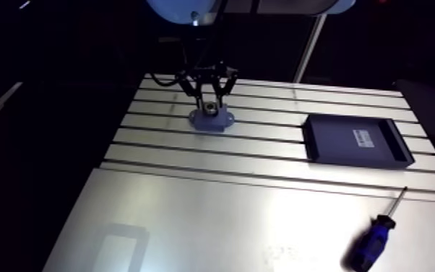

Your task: Pick up the bearing and press it into the housing until flush.

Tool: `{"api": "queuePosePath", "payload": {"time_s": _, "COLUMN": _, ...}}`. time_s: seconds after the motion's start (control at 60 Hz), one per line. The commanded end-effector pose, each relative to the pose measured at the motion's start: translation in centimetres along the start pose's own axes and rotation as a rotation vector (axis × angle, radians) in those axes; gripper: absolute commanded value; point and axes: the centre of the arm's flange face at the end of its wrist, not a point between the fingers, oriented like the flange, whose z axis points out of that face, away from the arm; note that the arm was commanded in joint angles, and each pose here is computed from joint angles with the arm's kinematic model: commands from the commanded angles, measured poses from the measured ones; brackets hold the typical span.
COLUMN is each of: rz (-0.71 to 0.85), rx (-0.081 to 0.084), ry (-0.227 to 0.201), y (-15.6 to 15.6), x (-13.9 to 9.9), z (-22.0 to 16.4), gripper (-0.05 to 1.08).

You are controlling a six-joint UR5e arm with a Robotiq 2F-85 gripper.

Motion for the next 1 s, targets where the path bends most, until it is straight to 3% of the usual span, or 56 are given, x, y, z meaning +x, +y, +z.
{"api": "queuePosePath", "payload": {"time_s": 0.017, "rz": 0.000, "rx": 0.001, "ry": 0.016, "y": 0.07, "x": 0.33, "z": 0.40, "gripper": 0.67}}
{"api": "queuePosePath", "payload": {"time_s": 1.0, "rz": 0.000, "rx": 0.006, "ry": 0.007, "y": 0.00, "x": 0.12, "z": 0.84, "gripper": 0.68}}
